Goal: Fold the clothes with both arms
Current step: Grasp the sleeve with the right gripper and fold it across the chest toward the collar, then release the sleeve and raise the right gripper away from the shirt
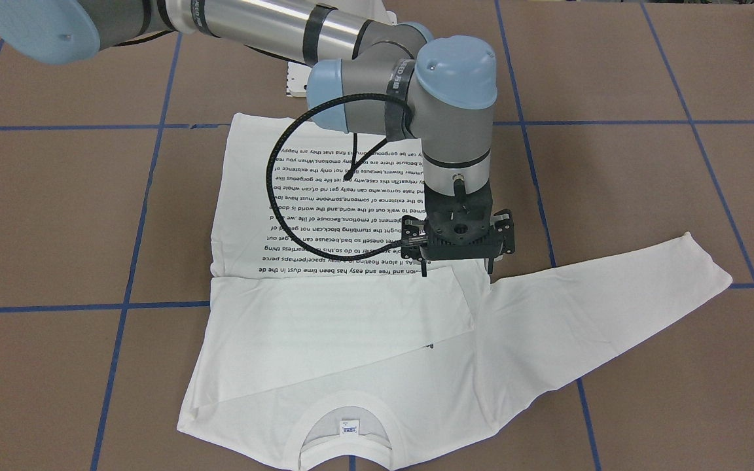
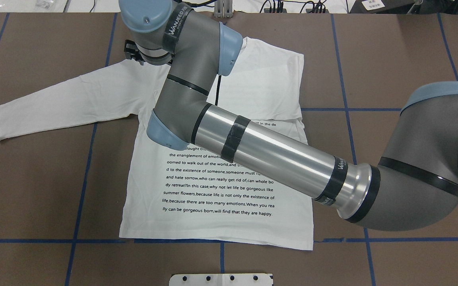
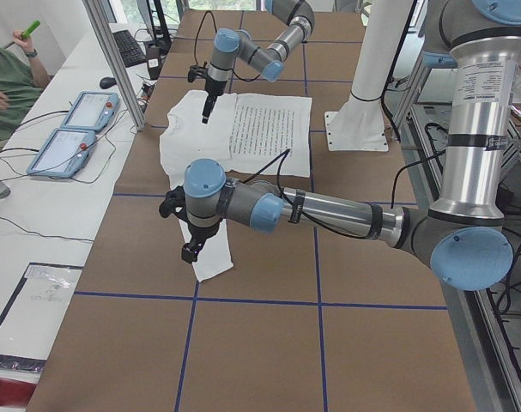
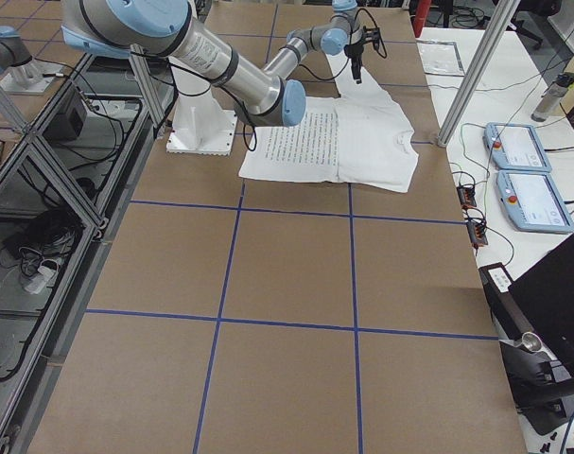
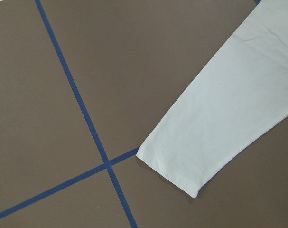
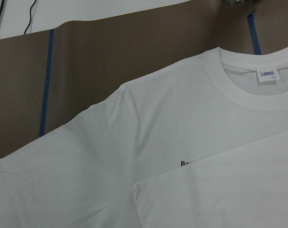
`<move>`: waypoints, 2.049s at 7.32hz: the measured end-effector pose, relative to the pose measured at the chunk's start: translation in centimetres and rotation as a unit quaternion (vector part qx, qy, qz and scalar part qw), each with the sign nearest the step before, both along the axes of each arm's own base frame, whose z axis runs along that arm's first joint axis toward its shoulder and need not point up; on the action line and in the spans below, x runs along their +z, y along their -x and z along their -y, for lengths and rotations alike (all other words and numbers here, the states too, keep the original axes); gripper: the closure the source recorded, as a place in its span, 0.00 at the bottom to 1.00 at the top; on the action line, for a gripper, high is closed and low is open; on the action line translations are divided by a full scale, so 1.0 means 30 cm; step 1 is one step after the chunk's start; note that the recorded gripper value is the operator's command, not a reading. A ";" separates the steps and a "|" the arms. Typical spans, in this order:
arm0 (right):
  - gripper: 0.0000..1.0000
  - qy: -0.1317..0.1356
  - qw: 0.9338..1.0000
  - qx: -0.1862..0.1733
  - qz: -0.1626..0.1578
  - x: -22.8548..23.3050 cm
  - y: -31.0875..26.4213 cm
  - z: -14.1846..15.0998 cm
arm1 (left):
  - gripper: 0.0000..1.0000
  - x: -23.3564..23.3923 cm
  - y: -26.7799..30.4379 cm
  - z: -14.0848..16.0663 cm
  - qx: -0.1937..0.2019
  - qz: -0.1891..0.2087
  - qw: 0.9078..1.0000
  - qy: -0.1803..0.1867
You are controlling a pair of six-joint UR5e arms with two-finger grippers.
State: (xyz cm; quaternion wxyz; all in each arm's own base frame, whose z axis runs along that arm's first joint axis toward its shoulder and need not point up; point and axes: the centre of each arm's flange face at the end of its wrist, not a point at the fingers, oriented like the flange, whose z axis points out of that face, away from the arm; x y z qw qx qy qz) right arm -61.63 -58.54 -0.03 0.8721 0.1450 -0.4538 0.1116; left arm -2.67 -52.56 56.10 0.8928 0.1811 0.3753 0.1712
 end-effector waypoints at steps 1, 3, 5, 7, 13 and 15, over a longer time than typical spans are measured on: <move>0.01 -0.016 1.000 -0.006 -0.005 0.050 -0.036 0.034 | 0.00 0.035 -0.003 0.014 0.000 -0.001 1.000 -0.017; 0.00 -0.047 0.998 -0.041 -0.030 0.209 -0.136 0.085 | 0.00 0.125 -0.039 0.027 0.007 -0.003 1.000 -0.026; 0.00 -0.036 0.992 -0.105 -0.065 0.362 -0.344 0.186 | 0.00 0.184 -0.114 0.015 -0.016 -0.015 1.000 0.009; 0.00 -0.042 0.982 -0.160 -0.088 0.546 -0.644 0.254 | 0.00 0.245 -0.231 -0.033 -0.045 -0.022 0.998 0.021; 0.00 -0.062 0.970 -0.214 -0.100 1.214 -1.404 0.214 | 0.00 0.394 -0.458 -0.129 -0.040 -0.025 0.999 0.027; 0.00 -0.056 0.970 -0.212 -0.103 1.333 -1.523 0.140 | 0.00 0.384 -0.567 -0.157 -0.028 -0.037 0.998 0.034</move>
